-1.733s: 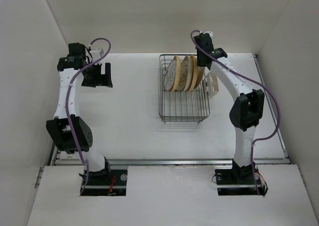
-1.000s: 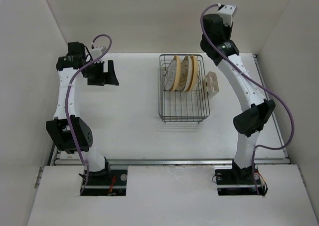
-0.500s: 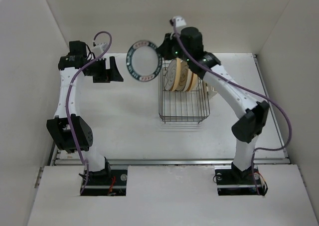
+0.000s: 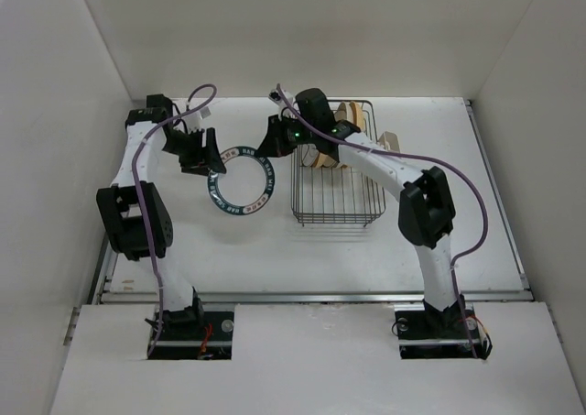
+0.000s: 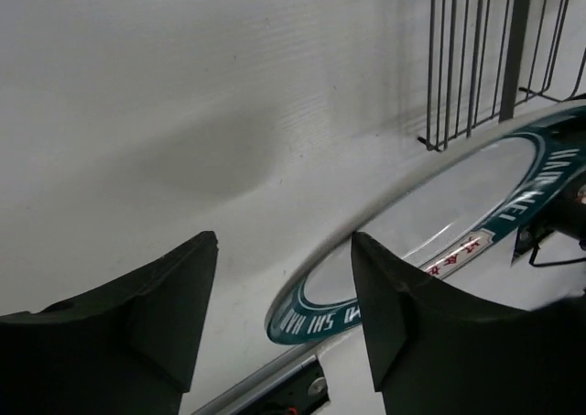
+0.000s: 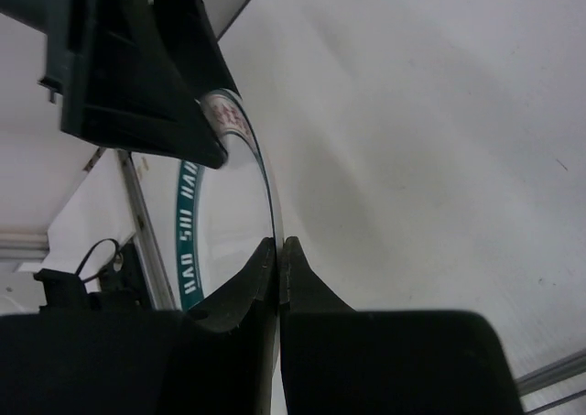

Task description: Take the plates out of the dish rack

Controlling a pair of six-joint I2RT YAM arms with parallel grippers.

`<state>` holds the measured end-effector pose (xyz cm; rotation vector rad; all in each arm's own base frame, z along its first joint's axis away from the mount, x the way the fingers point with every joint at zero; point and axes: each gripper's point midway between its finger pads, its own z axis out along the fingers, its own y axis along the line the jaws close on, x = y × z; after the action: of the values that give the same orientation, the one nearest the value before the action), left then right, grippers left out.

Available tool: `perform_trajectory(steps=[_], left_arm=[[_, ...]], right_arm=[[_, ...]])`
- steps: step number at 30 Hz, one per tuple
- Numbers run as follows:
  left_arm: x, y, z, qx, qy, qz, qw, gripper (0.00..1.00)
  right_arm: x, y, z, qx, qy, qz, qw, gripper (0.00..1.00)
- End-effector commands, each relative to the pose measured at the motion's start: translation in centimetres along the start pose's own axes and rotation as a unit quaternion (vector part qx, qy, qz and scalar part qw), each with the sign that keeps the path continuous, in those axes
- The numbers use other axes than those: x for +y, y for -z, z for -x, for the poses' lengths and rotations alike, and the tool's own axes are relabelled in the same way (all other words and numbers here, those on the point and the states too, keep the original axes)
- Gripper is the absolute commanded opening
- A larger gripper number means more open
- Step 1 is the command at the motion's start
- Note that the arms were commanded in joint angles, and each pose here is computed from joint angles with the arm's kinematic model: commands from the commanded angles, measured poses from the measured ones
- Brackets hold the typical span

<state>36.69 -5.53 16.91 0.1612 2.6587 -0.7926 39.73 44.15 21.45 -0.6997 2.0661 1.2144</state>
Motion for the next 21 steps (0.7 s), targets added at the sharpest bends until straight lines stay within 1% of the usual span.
perform_trajectory(steps=[1, 4, 5, 6, 7, 8, 9, 13, 14, 15, 16, 17, 18, 20, 21], left_arm=[[-0.6, 0.3, -1.8, 0.035, -0.004, -0.025, 0.999, 0.54], [-0.1, 0.3, -1.6, 0.033, -0.013, -0.013, 0.999, 0.51], [-0.5, 0.5, -1.5, 0.028, -0.016, -0.018, 0.999, 0.45], [-1.3, 0.6, -1.7, 0.028, -0.025, -0.043, 0.998, 0.39], [-1.8, 0.7, -1.9, 0.030, -0.028, -0.058, 0.997, 0.29], [-2.4, 0.8, -2.3, 0.037, -0.024, -0.071, 0.996, 0.17], [-2.9, 1.0, -2.1, 0.034, -0.023, -0.084, 0.996, 0.00], [-3.6, 1.7, -2.8, 0.047, -0.026, -0.109, 0.993, 0.00], [-3.4, 1.5, -2.9, 0.051, -0.022, -0.110, 0.992, 0.00], [-2.9, 1.6, -2.9, 0.052, -0.012, -0.099, 0.994, 0.00], [-2.0, 1.2, -2.8, 0.054, -0.007, -0.078, 0.995, 0.00], [-1.1, 1.0, -2.6, 0.055, 0.006, -0.065, 0.996, 0.00], [-0.4, 0.5, -2.2, 0.050, 0.009, -0.053, 0.997, 0.00], [0.8, 0.1, -1.3, 0.046, 0.037, -0.036, 0.998, 0.00], [1.2, -0.2, -1.0, 0.045, 0.043, -0.030, 0.998, 0.00]], right_arm=[[4.1, 1.2, 4.2, -0.056, 0.041, 0.073, 0.995, 0.00], [4.2, 1.1, 3.8, -0.051, 0.042, 0.082, 0.994, 0.00], [3.9, 0.8, 3.5, -0.047, 0.039, 0.081, 0.995, 0.00], [4.0, 0.9, 3.4, -0.045, 0.039, 0.085, 0.995, 0.00], [4.0, 0.9, 3.4, -0.045, 0.039, 0.085, 0.995, 0.00], [3.6, 0.5, 3.1, -0.041, 0.036, 0.084, 0.995, 0.00], [3.6, 0.5, 3.1, -0.041, 0.036, 0.084, 0.995, 0.00], [3.0, 0.0, 3.0, -0.039, 0.032, 0.076, 0.996, 0.00], [2.3, -0.2, 3.2, -0.041, 0.026, 0.056, 0.997, 0.00], [1.6, -0.5, 3.1, -0.041, 0.020, 0.041, 0.998, 0.00], [1.2, -0.4, 3.5, -0.045, 0.016, 0.022, 0.999, 0.02], [-0.6, -0.6, 3.2, -0.041, 0.000, -0.025, 0.999, 0.27], [-0.9, -0.5, 4.1, -0.049, 0.000, -0.041, 0.998, 0.43], [-1.4, 0.1, 4.9, -0.055, 0.001, -0.072, 0.996, 0.72], [-2.4, 0.9, 5.6, -0.068, -0.003, -0.117, 0.991, 0.77]])
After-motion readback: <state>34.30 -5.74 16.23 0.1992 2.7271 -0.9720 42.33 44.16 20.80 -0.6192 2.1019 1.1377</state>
